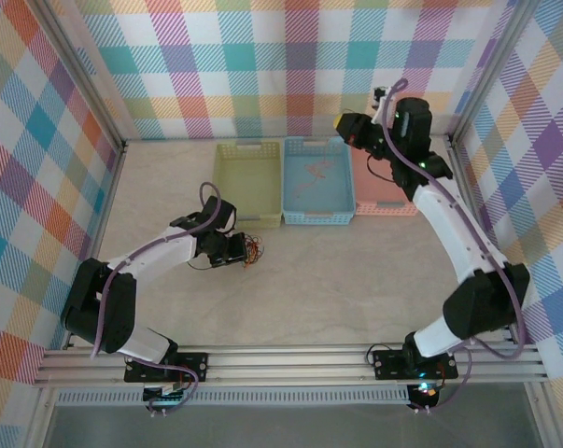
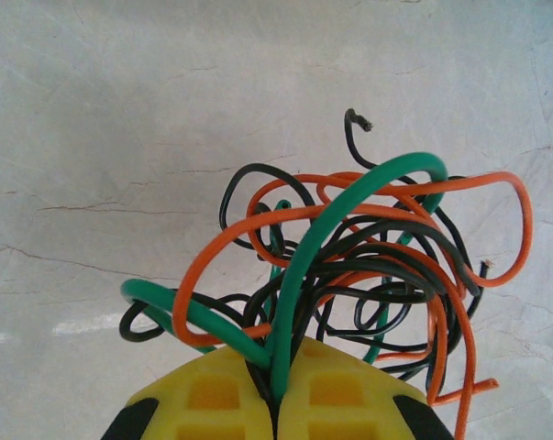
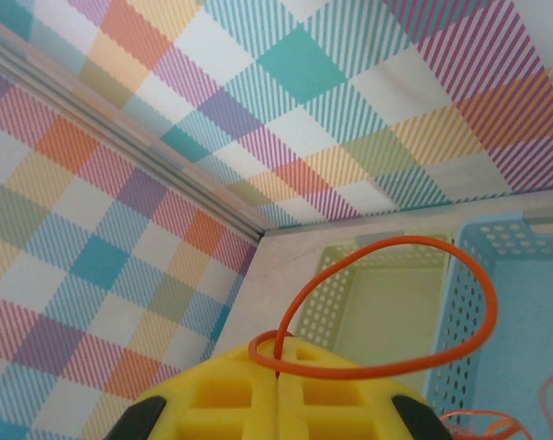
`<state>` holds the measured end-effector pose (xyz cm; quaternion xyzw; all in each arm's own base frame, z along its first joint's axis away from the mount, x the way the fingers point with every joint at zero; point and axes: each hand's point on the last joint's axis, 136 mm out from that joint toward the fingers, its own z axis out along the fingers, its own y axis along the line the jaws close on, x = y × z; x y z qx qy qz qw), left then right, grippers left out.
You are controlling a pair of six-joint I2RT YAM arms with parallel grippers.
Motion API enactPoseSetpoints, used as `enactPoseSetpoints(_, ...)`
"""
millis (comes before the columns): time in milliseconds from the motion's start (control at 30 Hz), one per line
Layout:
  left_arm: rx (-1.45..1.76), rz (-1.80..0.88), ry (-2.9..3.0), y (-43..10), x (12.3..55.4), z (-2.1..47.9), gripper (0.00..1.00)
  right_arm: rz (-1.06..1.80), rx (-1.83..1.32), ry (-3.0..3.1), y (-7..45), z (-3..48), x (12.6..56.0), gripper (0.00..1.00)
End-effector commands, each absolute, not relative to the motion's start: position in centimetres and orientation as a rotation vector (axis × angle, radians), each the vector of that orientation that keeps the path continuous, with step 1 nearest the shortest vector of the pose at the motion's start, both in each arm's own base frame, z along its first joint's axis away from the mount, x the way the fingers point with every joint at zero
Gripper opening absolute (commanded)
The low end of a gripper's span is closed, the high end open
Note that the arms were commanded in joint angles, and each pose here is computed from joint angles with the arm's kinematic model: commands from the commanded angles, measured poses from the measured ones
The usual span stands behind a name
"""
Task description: Untangle the cables
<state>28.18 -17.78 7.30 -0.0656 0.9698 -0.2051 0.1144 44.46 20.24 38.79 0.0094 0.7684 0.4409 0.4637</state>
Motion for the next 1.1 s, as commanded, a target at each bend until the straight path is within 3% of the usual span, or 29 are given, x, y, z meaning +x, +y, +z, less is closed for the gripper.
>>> enactPoseSetpoints(0,-0.151,-0.622,2.83,-18.0,28.1,7.5,0.0,1.084,0.023,1.844,20.8,40.2,47.0,0.0)
enactPoseSetpoints(267,-0.145,-0.62,2.825,-17.9,27.9,7.8,0.0,0.969,0.068,1.953,21.1,36.1,53.1,0.0)
enactPoseSetpoints(500,-0.137,-0.63,2.822,-18.1,27.8,8.1,0.0,0.961,0.078,2.079,22.1,30.0,55.7,0.0)
enactPoseSetpoints(867,-0.126,-0.645,2.823,-18.4,27.5,7.8,0.0,0.941,0.145,2.231,21.5,20.5,53.6,0.0)
enactPoseSetpoints(1000,-0.119,-0.662,2.822,-18.6,27.4,7.7,0.0,0.916,0.13,2.28,21.0,18.7,51.9,0.08)
enactPoseSetpoints(1067,-0.111,-0.669,2.824,-18.8,27.2,7.8,0.0,0.899,0.125,2.299,20.7,18.6,51.0,0.19)
